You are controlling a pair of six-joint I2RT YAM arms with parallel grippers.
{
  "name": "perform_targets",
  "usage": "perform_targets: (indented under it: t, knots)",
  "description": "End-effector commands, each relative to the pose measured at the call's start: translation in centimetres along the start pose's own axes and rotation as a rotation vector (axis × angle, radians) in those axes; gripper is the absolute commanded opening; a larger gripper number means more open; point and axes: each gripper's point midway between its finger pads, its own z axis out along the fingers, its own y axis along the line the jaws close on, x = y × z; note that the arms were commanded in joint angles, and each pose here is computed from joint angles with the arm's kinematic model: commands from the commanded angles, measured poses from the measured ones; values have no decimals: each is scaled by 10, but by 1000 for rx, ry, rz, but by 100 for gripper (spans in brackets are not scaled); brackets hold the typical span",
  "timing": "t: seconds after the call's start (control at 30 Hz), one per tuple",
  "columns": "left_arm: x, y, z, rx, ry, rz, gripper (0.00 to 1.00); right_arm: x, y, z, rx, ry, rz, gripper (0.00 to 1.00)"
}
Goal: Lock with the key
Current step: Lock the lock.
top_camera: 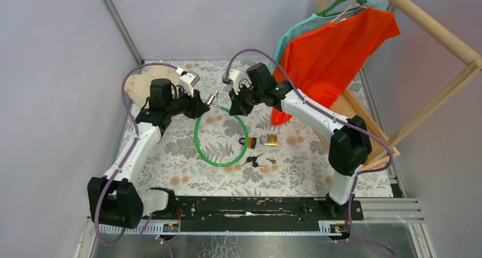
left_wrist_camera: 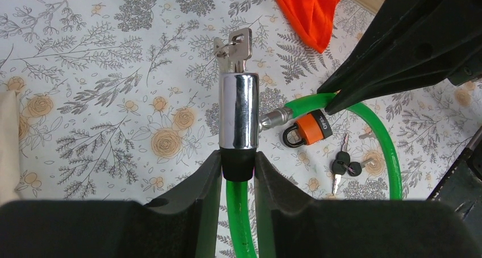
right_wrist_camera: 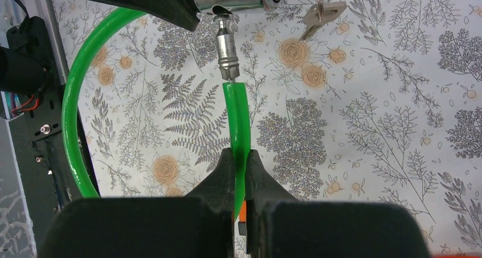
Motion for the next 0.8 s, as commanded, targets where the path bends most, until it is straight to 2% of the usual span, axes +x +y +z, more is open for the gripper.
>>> perform_targets:
  t: [0.0,0.77]
  knots:
    - [-16,-8,2,26,-69,72,0,-32,11,-16,-9,-89,-33,0]
    - [-8,-15,8,42,-54,91,0,-35,12,-13,-38,-109,12,0]
